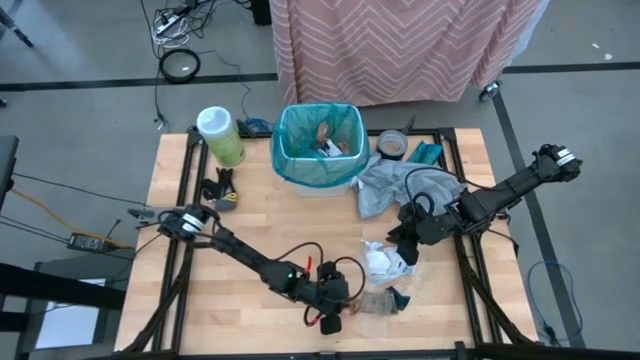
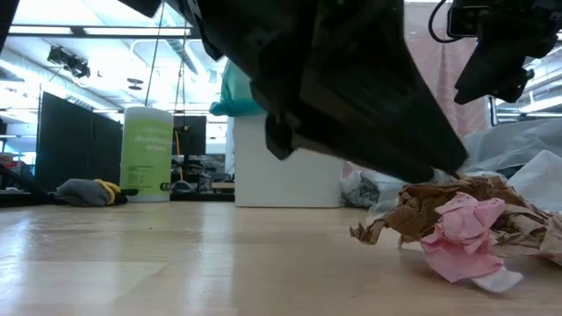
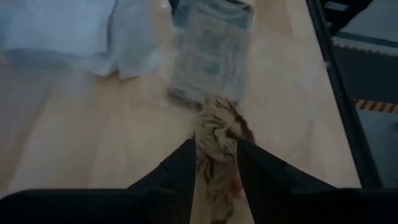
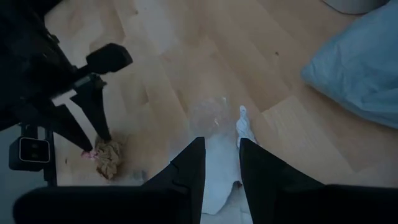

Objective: Place trash/remove bag and relplace
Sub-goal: Put the brown napkin into the trash bin, then put the transparent plastic material into the trash bin

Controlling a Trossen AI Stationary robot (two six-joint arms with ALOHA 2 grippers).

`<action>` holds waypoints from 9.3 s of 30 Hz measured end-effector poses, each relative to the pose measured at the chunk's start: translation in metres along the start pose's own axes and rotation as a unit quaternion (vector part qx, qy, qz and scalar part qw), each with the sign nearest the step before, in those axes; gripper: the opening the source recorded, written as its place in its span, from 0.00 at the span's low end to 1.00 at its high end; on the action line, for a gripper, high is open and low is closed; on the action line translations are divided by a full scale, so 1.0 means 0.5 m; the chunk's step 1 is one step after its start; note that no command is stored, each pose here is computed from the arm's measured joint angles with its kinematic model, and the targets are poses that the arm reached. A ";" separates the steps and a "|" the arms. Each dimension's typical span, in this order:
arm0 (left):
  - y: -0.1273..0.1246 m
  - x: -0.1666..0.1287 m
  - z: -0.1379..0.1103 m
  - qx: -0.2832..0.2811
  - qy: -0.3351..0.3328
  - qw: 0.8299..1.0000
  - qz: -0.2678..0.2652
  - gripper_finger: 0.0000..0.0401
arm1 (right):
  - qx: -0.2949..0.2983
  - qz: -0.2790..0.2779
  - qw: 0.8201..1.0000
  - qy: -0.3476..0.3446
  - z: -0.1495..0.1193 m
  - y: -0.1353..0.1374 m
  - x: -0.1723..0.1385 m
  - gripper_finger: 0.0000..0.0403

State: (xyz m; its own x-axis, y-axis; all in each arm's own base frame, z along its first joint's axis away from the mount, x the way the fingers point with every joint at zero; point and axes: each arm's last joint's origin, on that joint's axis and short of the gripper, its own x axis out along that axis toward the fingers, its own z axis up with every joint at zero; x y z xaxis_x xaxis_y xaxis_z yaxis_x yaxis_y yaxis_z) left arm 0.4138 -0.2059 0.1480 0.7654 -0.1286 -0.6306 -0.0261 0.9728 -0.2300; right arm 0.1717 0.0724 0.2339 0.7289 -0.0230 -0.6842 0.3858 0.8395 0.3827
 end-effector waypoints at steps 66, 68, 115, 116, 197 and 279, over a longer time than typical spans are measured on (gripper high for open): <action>-0.013 -0.357 0.374 0.021 -0.170 0.976 0.135 0.02 | 0.259 -0.187 0.933 0.164 -0.100 -0.044 -0.045 0.00; -0.004 -0.380 0.376 0.005 -0.206 0.970 0.125 0.02 | 0.261 -0.195 0.931 0.166 -0.106 -0.045 -0.049 0.00; 0.140 -0.557 0.224 -0.060 -0.296 0.934 0.192 0.02 | 0.163 -0.128 0.965 0.164 0.035 0.065 0.298 0.00; 0.140 -0.559 0.223 -0.060 -0.296 0.934 0.192 0.02 | 0.150 -0.120 0.968 0.163 0.053 0.069 0.310 0.00; 0.212 -0.381 -0.070 -0.046 0.107 0.993 0.025 0.46 | -0.053 -0.113 0.960 0.251 -0.040 0.288 0.118 0.01; 0.186 -0.658 0.398 0.113 -0.138 0.920 0.350 0.01 | -0.022 -0.130 0.968 0.213 -0.033 0.287 0.122 0.00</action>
State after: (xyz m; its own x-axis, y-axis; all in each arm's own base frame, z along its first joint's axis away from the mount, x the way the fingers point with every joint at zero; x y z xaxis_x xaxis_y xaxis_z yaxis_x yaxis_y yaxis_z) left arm 0.2875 -0.0347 0.4814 0.7473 0.5670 -0.3466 -0.4629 0.8183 0.3407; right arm 0.2624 0.2002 0.2367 0.3067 -0.0187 -0.9516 0.4934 0.8581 0.1421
